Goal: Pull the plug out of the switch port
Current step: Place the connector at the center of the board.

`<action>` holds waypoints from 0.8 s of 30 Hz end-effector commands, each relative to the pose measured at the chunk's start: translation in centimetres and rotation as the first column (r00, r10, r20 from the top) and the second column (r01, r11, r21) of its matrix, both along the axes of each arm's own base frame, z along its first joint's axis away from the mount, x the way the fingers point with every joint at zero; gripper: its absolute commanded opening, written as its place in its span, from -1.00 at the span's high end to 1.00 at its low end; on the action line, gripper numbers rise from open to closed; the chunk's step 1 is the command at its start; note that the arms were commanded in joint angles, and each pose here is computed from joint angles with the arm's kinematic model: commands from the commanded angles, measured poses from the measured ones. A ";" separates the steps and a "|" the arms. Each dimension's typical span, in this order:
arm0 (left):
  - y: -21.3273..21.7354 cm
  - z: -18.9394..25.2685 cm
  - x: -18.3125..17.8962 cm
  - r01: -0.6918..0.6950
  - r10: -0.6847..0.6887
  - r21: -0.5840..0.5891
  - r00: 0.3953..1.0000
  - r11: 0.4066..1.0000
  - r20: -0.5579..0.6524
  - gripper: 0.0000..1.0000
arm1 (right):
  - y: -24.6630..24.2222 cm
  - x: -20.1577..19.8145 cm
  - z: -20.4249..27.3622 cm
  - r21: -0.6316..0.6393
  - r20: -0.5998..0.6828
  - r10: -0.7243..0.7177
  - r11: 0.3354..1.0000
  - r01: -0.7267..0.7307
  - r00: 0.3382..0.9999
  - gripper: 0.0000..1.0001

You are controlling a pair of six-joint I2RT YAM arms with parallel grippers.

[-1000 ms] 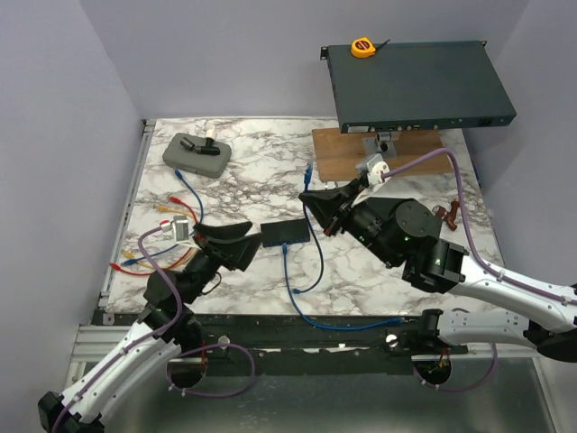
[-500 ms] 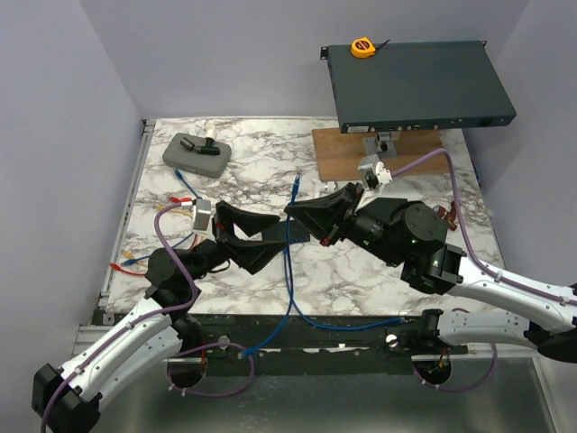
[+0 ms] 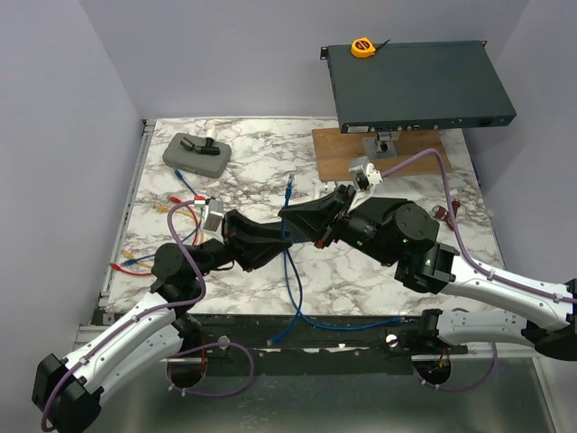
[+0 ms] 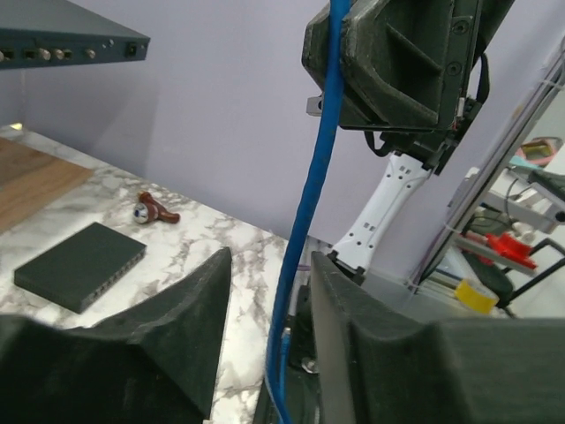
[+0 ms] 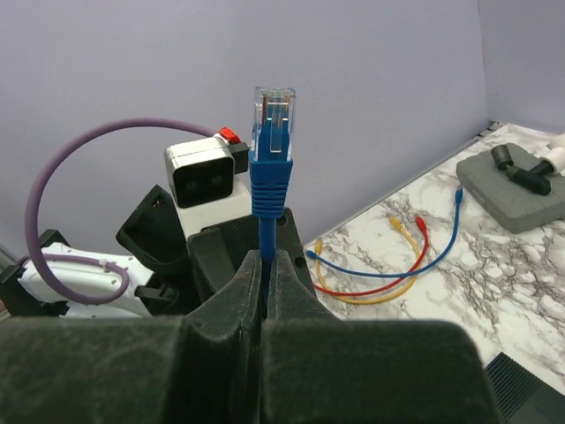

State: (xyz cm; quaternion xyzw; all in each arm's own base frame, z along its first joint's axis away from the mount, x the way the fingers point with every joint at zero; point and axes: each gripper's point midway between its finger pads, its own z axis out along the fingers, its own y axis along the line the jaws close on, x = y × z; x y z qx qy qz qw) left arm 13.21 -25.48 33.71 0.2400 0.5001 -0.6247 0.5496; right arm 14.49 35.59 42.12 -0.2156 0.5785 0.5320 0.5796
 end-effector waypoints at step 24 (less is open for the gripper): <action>18.6 1.8 12.4 -0.749 0.929 0.560 0.348 0.355 -0.123 1.00 | -10.7 3.7 -2.8 -0.192 0.029 -0.404 0.895 0.402 0.914 -1.00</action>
